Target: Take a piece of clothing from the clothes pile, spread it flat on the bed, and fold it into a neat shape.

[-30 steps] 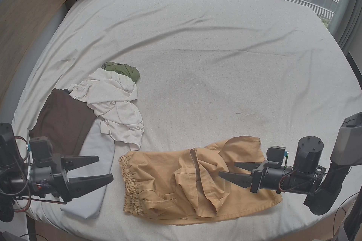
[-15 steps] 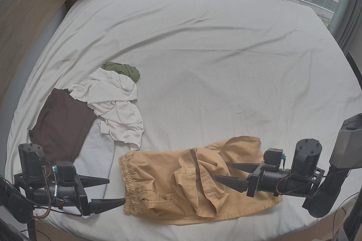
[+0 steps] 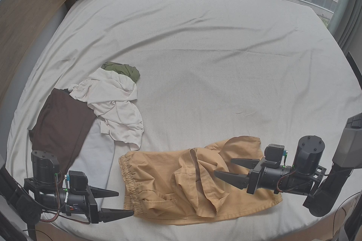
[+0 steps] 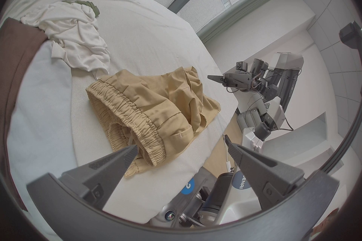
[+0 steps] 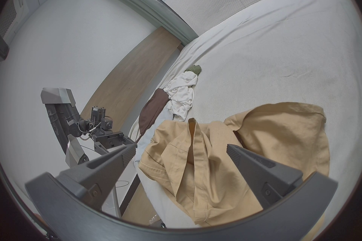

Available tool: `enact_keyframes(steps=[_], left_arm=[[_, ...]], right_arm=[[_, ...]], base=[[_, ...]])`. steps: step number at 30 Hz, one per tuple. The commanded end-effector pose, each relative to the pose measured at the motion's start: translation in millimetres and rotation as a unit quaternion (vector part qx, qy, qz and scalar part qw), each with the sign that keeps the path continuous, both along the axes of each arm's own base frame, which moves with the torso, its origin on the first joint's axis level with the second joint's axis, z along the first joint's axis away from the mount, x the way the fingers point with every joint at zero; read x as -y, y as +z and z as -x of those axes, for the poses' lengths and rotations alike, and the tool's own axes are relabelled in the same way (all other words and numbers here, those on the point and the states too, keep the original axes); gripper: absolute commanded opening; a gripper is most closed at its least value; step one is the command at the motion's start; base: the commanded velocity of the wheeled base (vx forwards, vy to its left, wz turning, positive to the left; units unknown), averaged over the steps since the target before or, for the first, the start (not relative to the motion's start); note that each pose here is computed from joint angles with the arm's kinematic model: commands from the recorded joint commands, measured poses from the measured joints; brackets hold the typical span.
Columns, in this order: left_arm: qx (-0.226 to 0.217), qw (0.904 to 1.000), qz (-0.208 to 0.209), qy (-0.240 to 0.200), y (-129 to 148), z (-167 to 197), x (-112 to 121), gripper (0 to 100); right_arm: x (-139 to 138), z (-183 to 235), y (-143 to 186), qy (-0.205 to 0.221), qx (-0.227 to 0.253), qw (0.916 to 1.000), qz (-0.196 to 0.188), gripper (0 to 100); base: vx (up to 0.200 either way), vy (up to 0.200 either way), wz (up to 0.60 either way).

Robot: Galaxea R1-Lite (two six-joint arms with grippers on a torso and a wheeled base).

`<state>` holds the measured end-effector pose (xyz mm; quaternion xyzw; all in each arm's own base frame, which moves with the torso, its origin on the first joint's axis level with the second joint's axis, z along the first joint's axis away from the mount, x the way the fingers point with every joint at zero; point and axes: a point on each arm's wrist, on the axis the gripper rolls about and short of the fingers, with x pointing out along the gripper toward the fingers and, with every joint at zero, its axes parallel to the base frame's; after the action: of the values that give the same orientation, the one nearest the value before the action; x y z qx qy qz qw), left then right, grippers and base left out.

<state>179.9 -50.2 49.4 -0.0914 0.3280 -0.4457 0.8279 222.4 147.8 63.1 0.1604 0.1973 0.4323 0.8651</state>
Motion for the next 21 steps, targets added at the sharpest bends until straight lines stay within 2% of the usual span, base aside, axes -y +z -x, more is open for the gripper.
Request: enact_keyframes(steps=[1, 21], left_arm=[[-0.017, 0.9998, -0.003, -0.004, -18, -10, 4, 100], [-0.017, 0.9997, 0.015, 0.001, -58, -22, 13, 100]], right_arm=[[0, -1, 0, -0.001, -0.001, 1.0000, -0.001, 100], [-1, -3, 1, -0.001, 0.003, 1.0000, -0.004, 100]], base=[[0.000, 0.000, 0.00], [0.000, 0.000, 0.00]])
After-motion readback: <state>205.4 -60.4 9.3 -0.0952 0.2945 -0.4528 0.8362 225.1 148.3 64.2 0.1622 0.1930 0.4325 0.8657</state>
